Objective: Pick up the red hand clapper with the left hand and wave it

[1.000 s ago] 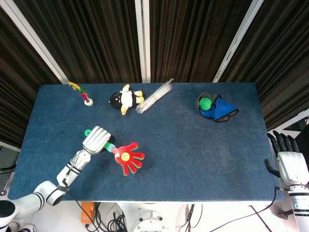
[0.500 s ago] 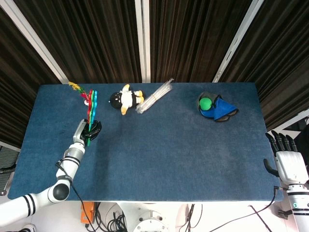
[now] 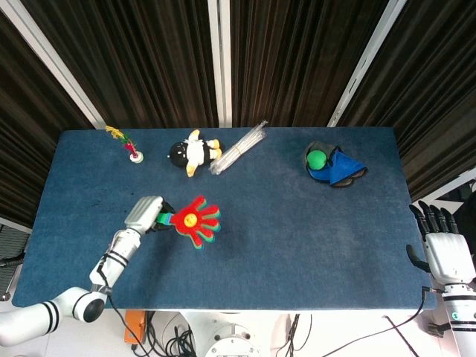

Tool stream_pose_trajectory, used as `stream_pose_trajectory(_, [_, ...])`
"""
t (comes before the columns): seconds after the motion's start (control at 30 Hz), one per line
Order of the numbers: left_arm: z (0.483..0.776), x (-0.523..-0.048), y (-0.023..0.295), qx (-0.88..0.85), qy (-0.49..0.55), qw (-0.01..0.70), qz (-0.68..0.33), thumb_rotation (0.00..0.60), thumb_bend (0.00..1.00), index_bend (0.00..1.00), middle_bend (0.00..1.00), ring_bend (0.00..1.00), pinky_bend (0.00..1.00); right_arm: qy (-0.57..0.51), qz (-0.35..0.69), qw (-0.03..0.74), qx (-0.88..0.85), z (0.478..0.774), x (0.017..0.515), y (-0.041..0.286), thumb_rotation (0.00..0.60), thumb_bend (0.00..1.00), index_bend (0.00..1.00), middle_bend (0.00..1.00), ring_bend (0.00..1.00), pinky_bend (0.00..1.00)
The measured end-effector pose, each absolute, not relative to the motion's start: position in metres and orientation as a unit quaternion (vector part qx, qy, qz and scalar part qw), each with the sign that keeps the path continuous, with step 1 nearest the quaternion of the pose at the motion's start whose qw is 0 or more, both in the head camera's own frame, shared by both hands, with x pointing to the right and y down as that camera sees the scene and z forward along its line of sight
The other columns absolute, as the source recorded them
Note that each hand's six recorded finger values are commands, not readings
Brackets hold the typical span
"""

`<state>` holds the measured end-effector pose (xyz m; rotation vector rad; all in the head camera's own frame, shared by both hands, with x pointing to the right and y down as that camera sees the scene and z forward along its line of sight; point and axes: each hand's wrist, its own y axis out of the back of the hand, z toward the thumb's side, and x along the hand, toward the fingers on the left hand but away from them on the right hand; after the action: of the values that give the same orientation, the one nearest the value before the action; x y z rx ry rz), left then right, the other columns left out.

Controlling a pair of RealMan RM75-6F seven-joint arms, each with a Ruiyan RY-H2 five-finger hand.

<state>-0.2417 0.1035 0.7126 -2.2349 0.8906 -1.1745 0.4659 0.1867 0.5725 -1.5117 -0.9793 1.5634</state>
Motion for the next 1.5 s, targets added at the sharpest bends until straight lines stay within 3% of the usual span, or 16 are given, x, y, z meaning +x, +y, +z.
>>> stream_pose_trajectory(0.13, [0.721,-0.237,0.114,-0.8,0.245,0.316,-0.448,0.6,0.61,1.0,1.0,1.0,1.0,-0.384,0.609,0.368,-0.588,0.572,0.468,0.187,0.6,0.32,0.0,0.0,0.0,0.0])
stream_pose_trajectory(0.3, [0.724,-0.244,0.109,-0.797,0.285,0.27,-0.459,0.6,0.61,1.0,1.0,1.0,1.0,-0.383,0.61,0.367,-0.588,0.573,0.47,0.187,0.6,0.32,0.0,0.0,0.0,0.0])
stream_pose_trajectory(0.4, [0.72,-0.244,0.103,-0.804,0.344,0.2,-0.44,0.6,0.61,1.0,1.0,1.0,1.0,-0.383,0.61,0.368,-0.589,0.573,0.469,0.187,0.6,0.32,0.0,0.0,0.0,0.0])
stream_pose_trajectory(0.73, [0.702,-0.261,0.077,-0.743,0.579,-0.185,-0.279,0.6,0.61,1.0,1.0,1.0,1.0,-0.38,0.61,0.368,-0.589,0.575,0.468,0.187,0.6,0.32,0.0,0.0,0.0,0.0])
stream_pose_trajectory(0.93, [0.694,-0.259,0.075,-0.727,0.589,-0.274,-0.222,0.6,0.61,1.0,1.0,1.0,1.0,-0.38,0.611,0.368,-0.589,0.575,0.467,0.188,0.6,0.32,0.0,0.0,0.0,0.0])
stream_pose_trajectory(1.07, [0.695,-0.259,0.076,-0.741,0.579,-0.249,-0.233,0.6,0.61,1.0,1.0,1.0,1.0,-0.38,0.612,0.367,-0.589,0.575,0.468,0.188,0.6,0.32,0.0,0.0,0.0,0.0])
stream_pose_trajectory(1.17, [0.698,-0.259,0.078,-0.765,0.554,-0.186,-0.272,0.6,0.62,1.0,1.0,1.0,1.0,-0.379,0.613,0.366,-0.589,0.575,0.468,0.188,0.6,0.32,0.0,0.0,0.0,0.0])
stream_pose_trajectory(1.5, [0.723,-0.255,0.102,-0.798,0.334,0.174,-0.471,0.6,0.62,1.0,1.0,1.0,1.0,-0.381,0.612,0.365,-0.589,0.575,0.469,0.188,0.6,0.32,0.0,0.0,0.0,0.0])
